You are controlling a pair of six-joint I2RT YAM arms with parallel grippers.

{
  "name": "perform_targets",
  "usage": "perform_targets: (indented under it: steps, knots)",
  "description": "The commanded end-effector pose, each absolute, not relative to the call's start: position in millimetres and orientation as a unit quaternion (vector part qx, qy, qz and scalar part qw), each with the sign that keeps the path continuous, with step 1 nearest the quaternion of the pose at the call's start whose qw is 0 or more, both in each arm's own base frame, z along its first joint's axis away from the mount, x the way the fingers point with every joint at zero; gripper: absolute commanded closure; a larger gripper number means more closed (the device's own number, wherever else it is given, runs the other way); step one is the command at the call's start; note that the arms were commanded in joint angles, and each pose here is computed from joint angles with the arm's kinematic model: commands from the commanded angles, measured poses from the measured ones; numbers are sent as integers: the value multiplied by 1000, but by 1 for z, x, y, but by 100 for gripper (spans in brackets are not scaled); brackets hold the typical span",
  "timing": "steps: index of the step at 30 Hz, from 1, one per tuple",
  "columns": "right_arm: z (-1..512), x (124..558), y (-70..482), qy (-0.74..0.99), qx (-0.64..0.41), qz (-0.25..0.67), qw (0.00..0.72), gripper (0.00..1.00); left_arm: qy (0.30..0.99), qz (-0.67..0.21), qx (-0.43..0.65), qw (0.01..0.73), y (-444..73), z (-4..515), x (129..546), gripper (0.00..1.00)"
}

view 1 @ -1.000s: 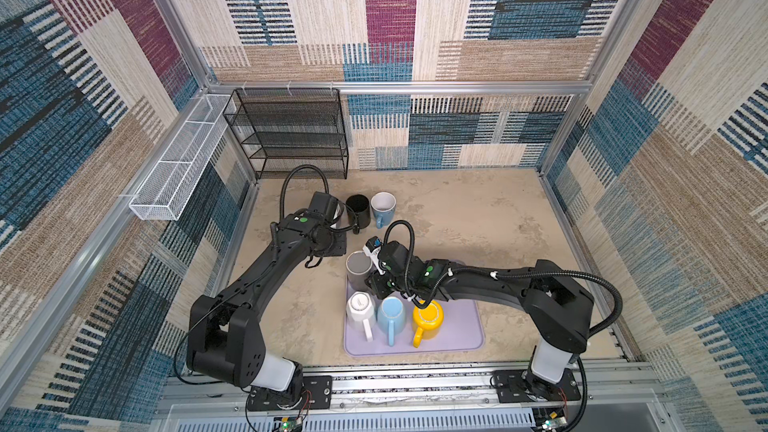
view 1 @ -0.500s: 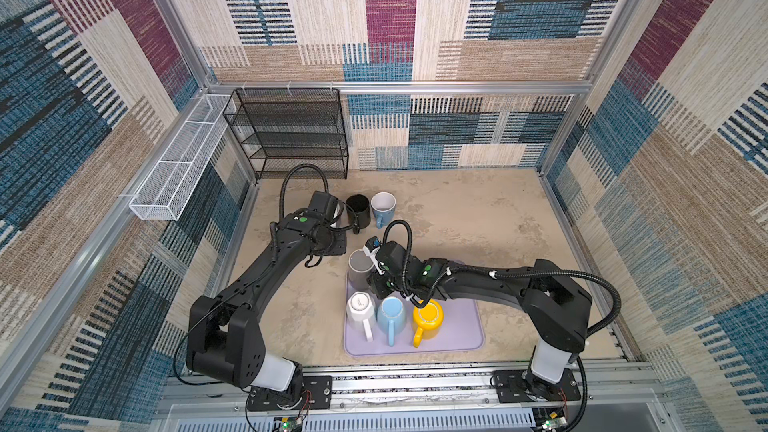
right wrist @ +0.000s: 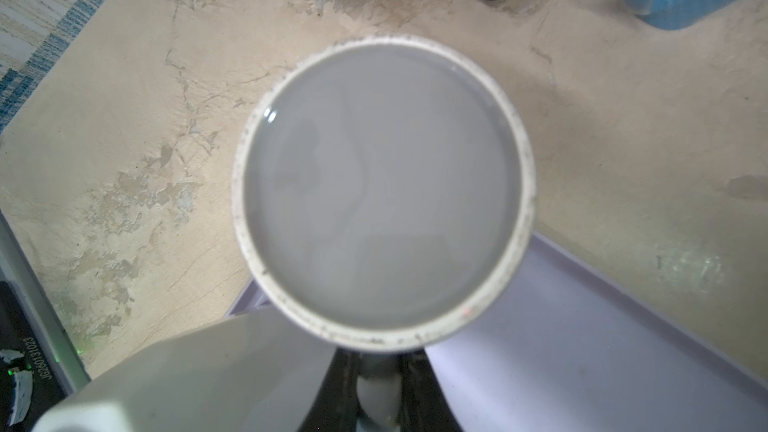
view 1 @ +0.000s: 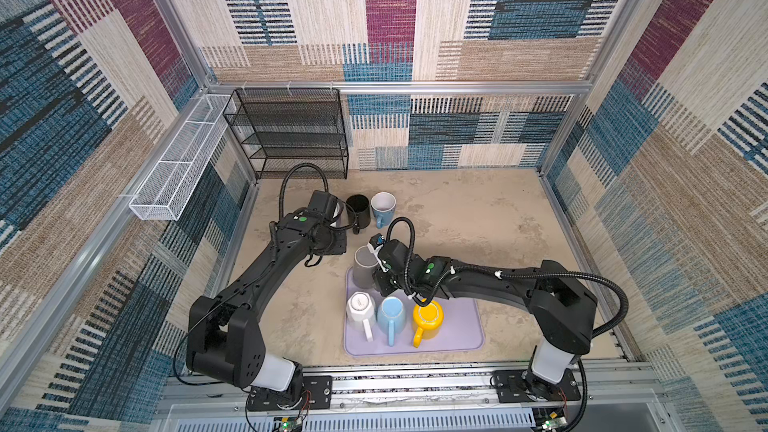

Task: Turn the mug right side up
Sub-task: 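Lower the right gripper onto the upside-down grey mug and close on it, then lift the grey mug off the tray and carry it toward the left gripper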

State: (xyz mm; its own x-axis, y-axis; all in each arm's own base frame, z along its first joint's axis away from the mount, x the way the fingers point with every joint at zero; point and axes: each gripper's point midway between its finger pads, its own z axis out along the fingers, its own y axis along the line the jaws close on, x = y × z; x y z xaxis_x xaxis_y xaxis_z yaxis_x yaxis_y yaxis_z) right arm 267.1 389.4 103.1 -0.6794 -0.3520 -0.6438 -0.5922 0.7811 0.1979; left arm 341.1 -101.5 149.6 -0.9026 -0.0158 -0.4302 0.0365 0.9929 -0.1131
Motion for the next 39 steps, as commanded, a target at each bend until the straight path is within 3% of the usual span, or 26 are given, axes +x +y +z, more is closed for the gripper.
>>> perform_targets:
  steps: [1,15,25,39]
  knots:
    - [98,278,368,904,-253,142,315,92,971,-64,16,229,-104,154,344,67]
    - [82,269,377,908,-282,146,274,77,972,-60,15,226,-102,152,343,68]
    - [79,272,381,911,-286,136,264,75,973,-59,15,224,-102,150,342,68]
    - [91,284,383,905,-287,129,287,93,972,-59,13,228,-101,151,341,68]
